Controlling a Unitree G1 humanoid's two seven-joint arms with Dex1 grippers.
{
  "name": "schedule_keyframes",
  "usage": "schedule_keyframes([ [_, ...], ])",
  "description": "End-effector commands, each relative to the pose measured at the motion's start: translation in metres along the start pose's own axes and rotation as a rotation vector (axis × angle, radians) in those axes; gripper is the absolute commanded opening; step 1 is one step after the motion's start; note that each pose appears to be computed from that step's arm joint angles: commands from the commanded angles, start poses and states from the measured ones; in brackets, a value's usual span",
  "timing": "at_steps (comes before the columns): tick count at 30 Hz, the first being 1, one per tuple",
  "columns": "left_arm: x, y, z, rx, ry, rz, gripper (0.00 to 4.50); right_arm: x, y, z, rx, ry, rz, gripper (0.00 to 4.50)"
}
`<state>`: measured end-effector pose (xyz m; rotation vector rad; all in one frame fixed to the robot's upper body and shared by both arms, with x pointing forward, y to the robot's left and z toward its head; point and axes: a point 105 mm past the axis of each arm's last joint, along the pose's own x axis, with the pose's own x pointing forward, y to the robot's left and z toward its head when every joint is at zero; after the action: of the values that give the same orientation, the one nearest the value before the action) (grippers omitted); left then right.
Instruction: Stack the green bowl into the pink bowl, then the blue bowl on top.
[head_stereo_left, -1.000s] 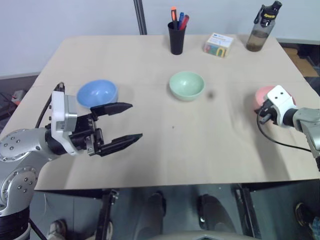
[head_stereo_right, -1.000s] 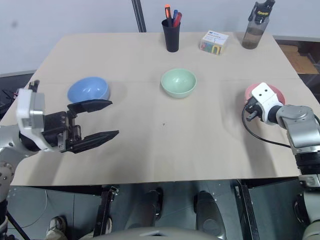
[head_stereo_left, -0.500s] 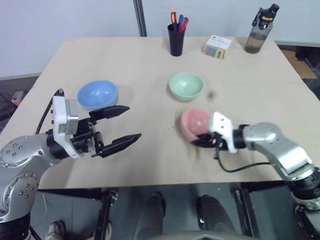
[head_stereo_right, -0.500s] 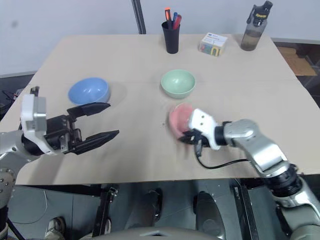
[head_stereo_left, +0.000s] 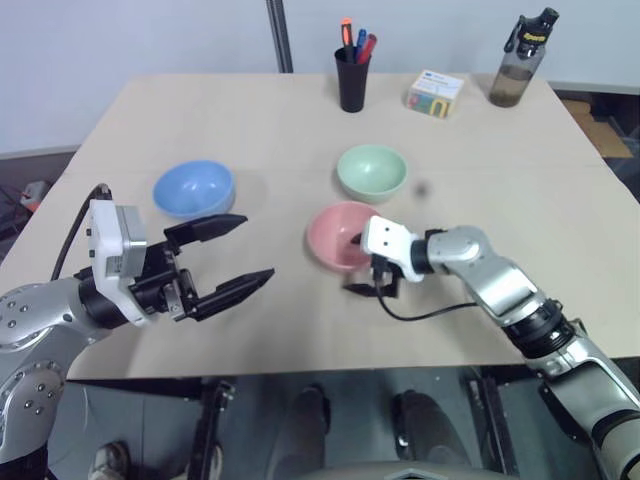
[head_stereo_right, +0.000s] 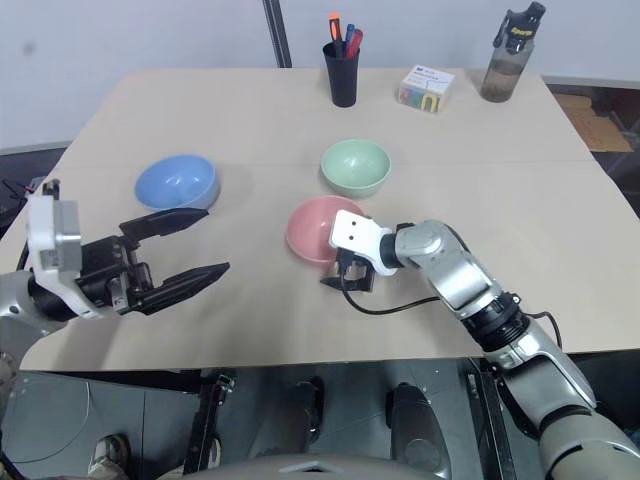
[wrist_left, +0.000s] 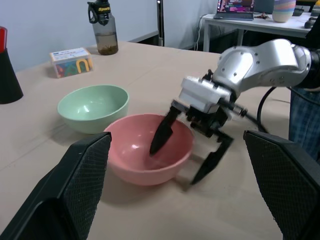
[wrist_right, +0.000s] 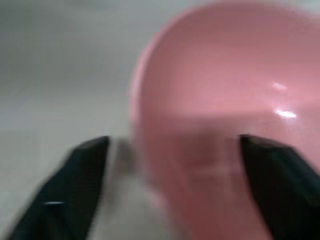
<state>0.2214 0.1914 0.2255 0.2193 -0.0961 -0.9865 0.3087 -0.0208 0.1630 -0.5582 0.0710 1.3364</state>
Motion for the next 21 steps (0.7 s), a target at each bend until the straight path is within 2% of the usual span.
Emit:
schedule_keyframes([
  [1, -0.001, -0.004, 0.011, 0.054, -0.026, 0.004, 4.5, -0.028, -0.009, 0.039, -0.053, -0.114, 0.025, 4.47],
  [4, -0.002, -0.004, 0.012, 0.054, -0.027, 0.011, 4.5, -0.045, -0.035, 0.048, -0.143, -0.107, -0.05, 4.47],
  [6, -0.003, -0.004, 0.012, 0.054, -0.029, 0.015, 4.5, -0.047, -0.075, 0.03, -0.317, 0.029, -0.19, 4.47],
  [9, -0.006, -0.006, 0.014, 0.049, -0.039, 0.023, 4.5, -0.036, -0.109, 0.004, -0.47, 0.169, -0.243, 4.47],
  [12, -0.012, -0.007, 0.016, 0.045, -0.038, 0.044, 4.5, -0.018, -0.12, -0.006, -0.526, 0.199, -0.231, 4.47],
  [18, -0.022, -0.012, 0.018, 0.048, -0.03, 0.101, 4.5, 0.015, -0.12, -0.013, -0.567, 0.234, -0.193, 4.47],
  [20, -0.025, -0.014, 0.019, 0.047, -0.03, 0.12, 4.5, 0.018, -0.121, -0.012, -0.57, 0.236, -0.194, 3.86],
  [21, -0.027, -0.014, 0.02, 0.047, -0.029, 0.128, 4.5, 0.019, -0.121, -0.012, -0.579, 0.239, -0.192, 3.76],
])
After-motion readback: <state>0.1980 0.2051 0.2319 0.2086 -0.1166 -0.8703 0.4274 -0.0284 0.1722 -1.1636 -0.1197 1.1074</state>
